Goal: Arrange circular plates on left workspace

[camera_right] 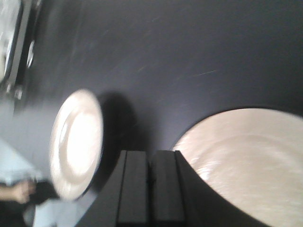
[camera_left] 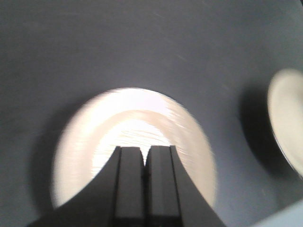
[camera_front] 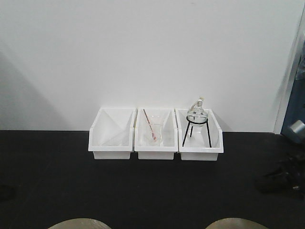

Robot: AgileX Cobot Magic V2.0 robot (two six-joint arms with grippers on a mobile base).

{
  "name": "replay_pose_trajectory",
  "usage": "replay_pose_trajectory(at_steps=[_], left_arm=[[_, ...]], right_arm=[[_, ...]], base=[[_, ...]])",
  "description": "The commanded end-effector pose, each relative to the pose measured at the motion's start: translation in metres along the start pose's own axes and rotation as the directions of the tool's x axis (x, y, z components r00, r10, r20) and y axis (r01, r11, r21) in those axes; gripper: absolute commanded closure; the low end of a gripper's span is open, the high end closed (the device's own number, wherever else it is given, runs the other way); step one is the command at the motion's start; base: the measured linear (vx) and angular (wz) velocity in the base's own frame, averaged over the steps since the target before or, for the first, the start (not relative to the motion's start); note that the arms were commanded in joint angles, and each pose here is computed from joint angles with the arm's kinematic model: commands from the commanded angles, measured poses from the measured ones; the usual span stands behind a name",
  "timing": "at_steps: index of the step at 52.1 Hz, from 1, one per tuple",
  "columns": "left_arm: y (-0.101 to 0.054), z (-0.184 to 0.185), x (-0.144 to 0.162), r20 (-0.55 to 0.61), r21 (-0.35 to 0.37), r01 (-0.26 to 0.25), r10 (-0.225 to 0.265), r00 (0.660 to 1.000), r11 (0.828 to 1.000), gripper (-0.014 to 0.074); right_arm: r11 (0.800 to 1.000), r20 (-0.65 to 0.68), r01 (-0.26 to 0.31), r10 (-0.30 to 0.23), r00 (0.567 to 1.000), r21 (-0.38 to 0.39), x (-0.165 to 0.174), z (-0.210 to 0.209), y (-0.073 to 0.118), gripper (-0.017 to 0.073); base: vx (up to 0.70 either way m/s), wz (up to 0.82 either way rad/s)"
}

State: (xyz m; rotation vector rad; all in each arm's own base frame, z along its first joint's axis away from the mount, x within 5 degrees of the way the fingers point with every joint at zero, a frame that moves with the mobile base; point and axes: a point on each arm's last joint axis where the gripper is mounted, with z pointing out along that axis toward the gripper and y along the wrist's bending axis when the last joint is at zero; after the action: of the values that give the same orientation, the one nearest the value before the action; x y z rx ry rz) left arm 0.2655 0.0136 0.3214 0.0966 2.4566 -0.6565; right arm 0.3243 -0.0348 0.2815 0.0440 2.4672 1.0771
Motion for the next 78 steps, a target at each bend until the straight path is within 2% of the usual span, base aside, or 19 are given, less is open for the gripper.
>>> replay_pose_trajectory(at_steps=[1, 8, 12, 22, 28, 36, 41, 45, 50, 56, 60, 63, 72, 78], left_arm=[[0.005, -0.006, -0.009, 0.036, 0.065, 0.03, -0.033, 0.999, 0.997, 0.0591], [0.035, 0.014, -0.004, -0.078, 0.111, 0.141, -0.133, 0.988, 0.984, 0.0591], [0.046, 0.027, 0.0, -0.148, 0.147, 0.182, -0.16, 0.976, 0.972, 0.0591], [0.07, 0.058, 0.008, -0.263, 0.163, 0.271, -0.223, 0.939, 0.949, 0.0591], [0.08, 0.07, 0.011, -0.284, 0.156, 0.274, -0.222, 0.933, 0.949, 0.0591], [0.096, 0.082, 0.019, -0.33, 0.079, 0.266, -0.227, 0.916, 0.961, 0.0591], [0.099, 0.084, 0.022, -0.351, 0.064, 0.256, -0.218, 0.911, 0.964, 0.0591], [0.099, 0.085, 0.022, -0.355, 0.065, 0.252, -0.214, 0.91, 0.966, 0.0591], [0.096, 0.086, 0.019, -0.333, 0.097, 0.243, -0.199, 0.922, 0.965, 0.0586], [0.09, 0.086, 0.014, -0.29, 0.177, 0.259, -0.201, 0.936, 0.949, 0.055], [0.085, 0.085, 0.011, -0.269, 0.245, 0.247, -0.179, 0.946, 0.938, 0.0498], [0.083, 0.085, 0.01, -0.258, 0.265, 0.222, -0.153, 0.954, 0.938, 0.0439], [0.087, 0.086, 0.013, -0.269, 0.229, 0.194, -0.13, 0.954, 0.954, 0.0225], [0.091, 0.091, 0.015, -0.285, 0.226, 0.207, -0.139, 0.949, 0.952, 0.0077]], right_arm=[[0.996, 0.072, 0.014, -0.008, 0.997, -0.092, -0.006, -0.025, 0.011, 0.0561], [0.998, 0.124, -0.011, 0.018, 0.992, -0.062, -0.008, -0.039, -0.005, 0.0561], [0.999, 0.137, -0.02, 0.025, 0.99, -0.034, -0.008, -0.044, -0.011, 0.0561], [0.991, 0.079, 0.006, -0.016, 0.997, 0.13, -0.003, -0.046, -0.027, 0.0561], [0.985, 0.068, 0.002, -0.014, 0.998, 0.175, -0.002, -0.046, -0.031, 0.0561], [0.982, 0.054, -0.001, -0.009, 0.999, 0.187, -0.002, -0.043, -0.037, 0.0559], [0.982, 0.02, 0.021, -0.026, 0.999, 0.19, -0.001, -0.039, -0.045, 0.0549], [0.983, 0.001, 0.015, -0.015, 1.0, 0.181, 0.0, -0.035, -0.05, 0.0539], [0.984, -0.006, 0.007, -0.006, 1.0, 0.179, 0.0, -0.032, -0.054, 0.0525], [0.984, -0.011, 0.01, -0.009, 1.0, 0.18, 0.0, -0.031, -0.056, 0.051], [0.981, -0.015, 0.015, -0.013, 1.0, 0.192, 0.0, -0.031, -0.057, 0.0499], [0.98, -0.019, 0.018, -0.015, 1.0, 0.198, 0.0, -0.031, -0.057, 0.0489], [0.98, -0.017, 0.018, -0.015, 1.0, 0.199, 0.0, -0.031, -0.057, 0.0452], [0.978, -0.011, 0.018, -0.016, 1.0, 0.206, 0.0, -0.032, -0.058, 0.0426]], base=[[0.0, 0.0], [0.0, 0.0], [0.0, 0.0], [0.0, 0.0], [0.0, 0.0], [0.0, 0.0], [0.0, 0.0], [0.0, 0.0], [0.0, 0.0], [0.0, 0.0], [0.0, 0.0], [0.0, 0.0], [0.0, 0.0], [0.0, 0.0]])
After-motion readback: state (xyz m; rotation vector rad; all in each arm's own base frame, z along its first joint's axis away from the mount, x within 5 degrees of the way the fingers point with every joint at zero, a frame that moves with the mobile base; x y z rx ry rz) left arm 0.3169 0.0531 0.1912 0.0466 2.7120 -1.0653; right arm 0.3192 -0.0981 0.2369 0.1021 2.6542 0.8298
